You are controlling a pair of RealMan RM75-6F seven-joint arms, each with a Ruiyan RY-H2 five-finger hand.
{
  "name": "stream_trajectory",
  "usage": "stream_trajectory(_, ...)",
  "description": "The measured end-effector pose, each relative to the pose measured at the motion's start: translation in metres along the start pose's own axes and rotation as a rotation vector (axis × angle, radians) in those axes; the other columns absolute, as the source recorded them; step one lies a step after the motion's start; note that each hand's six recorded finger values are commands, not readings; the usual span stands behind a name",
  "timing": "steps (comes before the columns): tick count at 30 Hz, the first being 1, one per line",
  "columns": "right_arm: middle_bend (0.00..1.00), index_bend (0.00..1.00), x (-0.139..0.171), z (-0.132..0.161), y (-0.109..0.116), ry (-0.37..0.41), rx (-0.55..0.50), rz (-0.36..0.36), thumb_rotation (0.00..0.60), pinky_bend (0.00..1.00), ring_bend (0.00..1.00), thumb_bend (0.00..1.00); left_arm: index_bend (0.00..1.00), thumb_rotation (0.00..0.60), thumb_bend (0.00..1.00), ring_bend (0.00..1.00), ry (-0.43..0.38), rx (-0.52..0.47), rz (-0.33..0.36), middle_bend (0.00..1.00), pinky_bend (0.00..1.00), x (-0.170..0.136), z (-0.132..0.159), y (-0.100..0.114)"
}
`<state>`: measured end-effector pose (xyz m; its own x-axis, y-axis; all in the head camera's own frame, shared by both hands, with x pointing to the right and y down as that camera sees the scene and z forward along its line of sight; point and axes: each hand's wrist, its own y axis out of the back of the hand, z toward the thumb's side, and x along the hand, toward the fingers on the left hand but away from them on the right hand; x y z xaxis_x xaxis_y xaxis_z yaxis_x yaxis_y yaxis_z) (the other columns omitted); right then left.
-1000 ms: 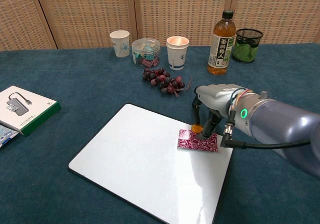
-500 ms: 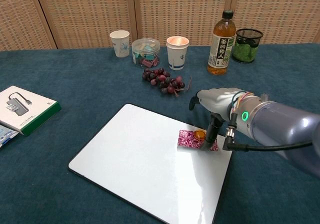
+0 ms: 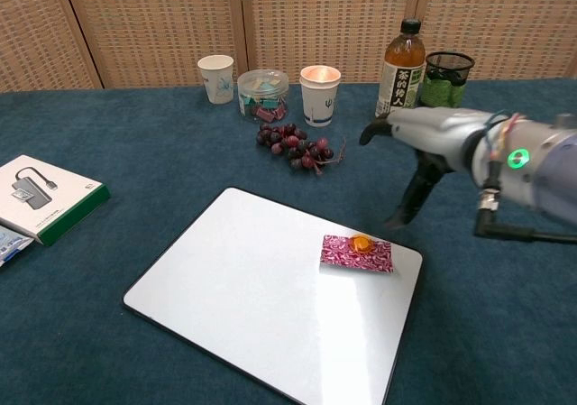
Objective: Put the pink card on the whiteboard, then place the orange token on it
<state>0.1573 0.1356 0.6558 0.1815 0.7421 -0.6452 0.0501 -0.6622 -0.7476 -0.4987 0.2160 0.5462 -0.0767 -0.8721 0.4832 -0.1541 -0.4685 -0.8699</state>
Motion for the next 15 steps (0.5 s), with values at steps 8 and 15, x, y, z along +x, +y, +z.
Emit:
stream_trajectory(8,0.0,0.11,0.029,-0.084,0.027,0.015,-0.036,-0.166,0.6,0.0,0.0,0.0,0.0,0.6,0.0,0.0,-0.013,-0.006,0.023,0.0,0.0,-0.005,0.002,0.004)
stream_trajectory(15,0.0,0.01,0.081,-0.183,0.017,-0.072,-0.108,-0.238,0.6,0.0,0.0,0.0,0.0,0.6,0.0,0.0,-0.022,0.007,0.053,0.0,0.0,-0.01,0.004,0.006)
